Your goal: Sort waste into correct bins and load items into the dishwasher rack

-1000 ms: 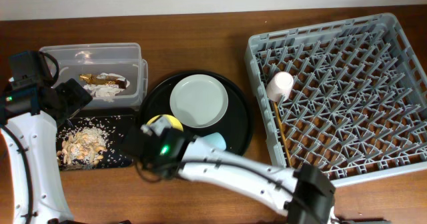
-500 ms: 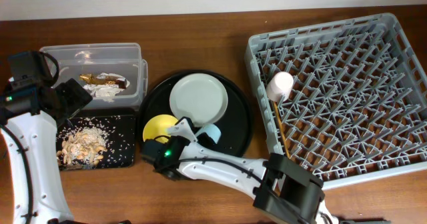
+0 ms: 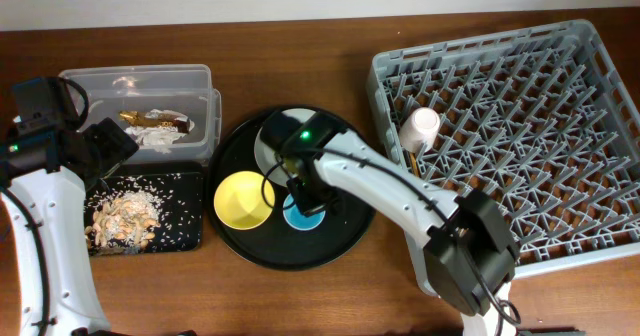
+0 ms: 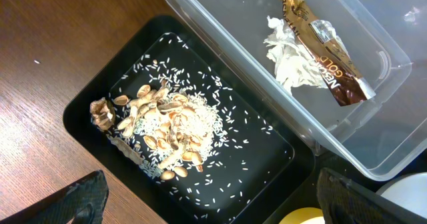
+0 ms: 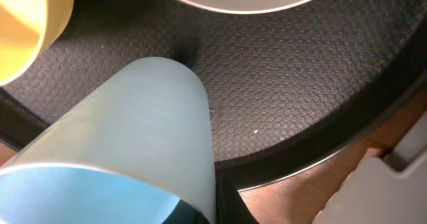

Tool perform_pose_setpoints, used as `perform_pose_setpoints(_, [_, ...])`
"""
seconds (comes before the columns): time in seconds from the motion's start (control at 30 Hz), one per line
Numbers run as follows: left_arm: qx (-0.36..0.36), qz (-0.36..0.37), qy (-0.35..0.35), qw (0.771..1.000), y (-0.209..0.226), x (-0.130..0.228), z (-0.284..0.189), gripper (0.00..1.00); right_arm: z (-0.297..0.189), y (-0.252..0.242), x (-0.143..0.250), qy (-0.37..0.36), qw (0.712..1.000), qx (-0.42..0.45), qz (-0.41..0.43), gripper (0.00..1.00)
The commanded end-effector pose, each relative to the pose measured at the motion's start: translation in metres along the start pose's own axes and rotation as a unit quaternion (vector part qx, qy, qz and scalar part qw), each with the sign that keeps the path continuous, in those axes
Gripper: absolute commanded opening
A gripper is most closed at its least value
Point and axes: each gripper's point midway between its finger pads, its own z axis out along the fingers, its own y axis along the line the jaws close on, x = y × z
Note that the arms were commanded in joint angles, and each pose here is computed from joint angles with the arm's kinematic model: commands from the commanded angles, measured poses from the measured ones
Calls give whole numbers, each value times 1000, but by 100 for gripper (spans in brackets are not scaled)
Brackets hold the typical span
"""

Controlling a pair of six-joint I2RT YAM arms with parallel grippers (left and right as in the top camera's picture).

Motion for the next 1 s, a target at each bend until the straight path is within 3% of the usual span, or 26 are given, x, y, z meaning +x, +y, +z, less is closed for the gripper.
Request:
perform_pose_setpoints(0.0, [0,-3,-5,1000,2,-3,-3,99,-20,5,-3,-11,999,-50,-3,13])
perform_pose_setpoints(0.03, [0,-3,-5,1000,2,-3,-3,99,-20,6,-3,-12,999,-50,-13,22])
perform_pose_setpoints(0.13, [0,-3,-5,1000,2,-3,-3,99,-23,-2,-9,-28,999,-29,-15,24])
perform_pose_setpoints(0.23, [0,-3,-5,1000,2,-3,-3,99,-68,0,-23,-69,996,-35,-43,29])
perform_pose_setpoints(0.3, [0,-3,-5,1000,2,-3,-3,99,-90,33,-19,-79,988,-95,-89,32])
perform_pose_setpoints(0.4, [0,-3,-5,1000,2,-3,-3,99,-78,59,-8,-73,982,-92,-147,33])
perform_pose_setpoints(0.47, [0,-3,-5,1000,2,-3,-3,99,-64,57,-5,-68,985,-63,-146,36])
perform_pose_setpoints(0.73, [0,-3,-5,1000,2,-3,-3,99,7,70,2,-55,984,-76,-152,36])
perform_pose_setpoints(0.83, [0,-3,-5,1000,2,-3,-3,99,10,70,1,-56,984,-76,-152,27])
perform_pose_setpoints(0.93, [0,-3,-5,1000,2,-3,-3,99,9,70,2,-56,984,-77,-152,4])
perform_pose_setpoints(0.97, [0,-3,-5,1000,2,-3,-3,99,8,70,3,-54,984,-76,-152,4])
